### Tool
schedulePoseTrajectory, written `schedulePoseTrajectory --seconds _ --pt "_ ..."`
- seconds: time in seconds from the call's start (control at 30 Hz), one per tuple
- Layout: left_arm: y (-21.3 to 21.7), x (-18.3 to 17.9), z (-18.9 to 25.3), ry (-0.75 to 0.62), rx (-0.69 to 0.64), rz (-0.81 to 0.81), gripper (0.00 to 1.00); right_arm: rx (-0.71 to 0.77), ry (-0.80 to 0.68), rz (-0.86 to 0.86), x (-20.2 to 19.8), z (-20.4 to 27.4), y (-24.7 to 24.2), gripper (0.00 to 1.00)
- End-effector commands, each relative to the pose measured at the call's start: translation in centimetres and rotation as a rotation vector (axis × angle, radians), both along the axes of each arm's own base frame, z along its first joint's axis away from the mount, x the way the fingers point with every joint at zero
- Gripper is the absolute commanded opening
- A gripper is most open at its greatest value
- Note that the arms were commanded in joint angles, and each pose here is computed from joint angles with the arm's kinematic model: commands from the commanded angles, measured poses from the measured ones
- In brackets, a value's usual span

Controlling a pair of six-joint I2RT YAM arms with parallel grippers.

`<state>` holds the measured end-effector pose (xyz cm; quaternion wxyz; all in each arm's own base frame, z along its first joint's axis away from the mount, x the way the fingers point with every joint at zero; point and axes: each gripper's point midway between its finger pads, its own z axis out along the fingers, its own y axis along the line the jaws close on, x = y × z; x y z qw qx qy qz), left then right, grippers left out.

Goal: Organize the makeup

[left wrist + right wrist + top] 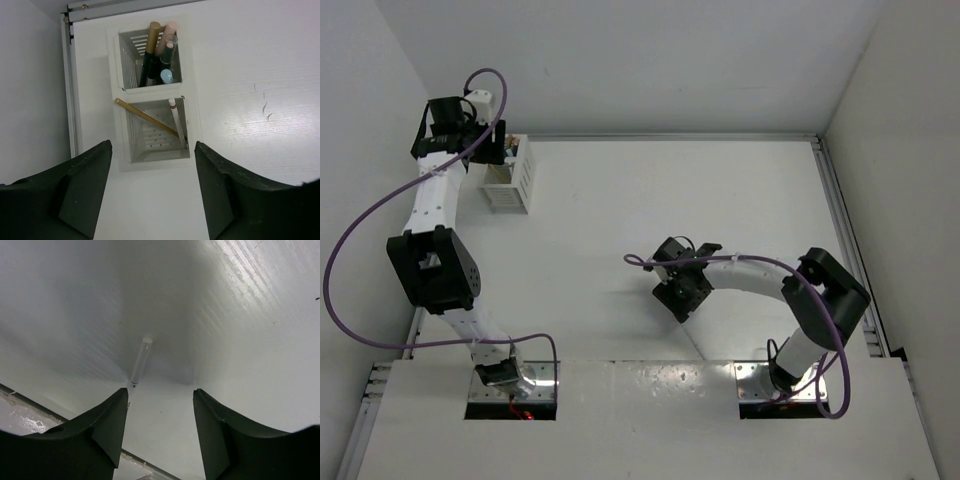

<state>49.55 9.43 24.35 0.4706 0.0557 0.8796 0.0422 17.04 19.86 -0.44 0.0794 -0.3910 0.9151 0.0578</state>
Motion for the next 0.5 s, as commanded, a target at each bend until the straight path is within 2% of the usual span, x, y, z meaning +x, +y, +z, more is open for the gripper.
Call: schedulePoseTrajectory --seconds 0.0,0.17,0.2,0.37,0.47 --pt "-0.1 -1.3 0.9 0.005 -0.019 0.005 0.73 0.021 -0.039 -0.017 0.2 1.5 0.8 0.55" --pt "-0.8 -1.4 0.4 0.012 -0.063 -0.004 0.73 0.002 -0.01 -0.04 0.2 0.0 1.1 0.51" --pt "-1.0 -1.4 0.4 0.01 -0.069 -0.013 0.73 -0.012 0.033 -0.039 -0.4 -1.0 1.1 0.46" --pt "-2.2 -1.7 1.0 0.006 -0.118 -0.052 0.73 -0.069 0.04 -0.044 0.1 -2.5 0.8 0.22" --pt "-2.6 -1.8 0.9 0.013 -0.131 -0.068 0.73 -0.068 0.049 -0.054 0.4 -2.2 0.9 0.18"
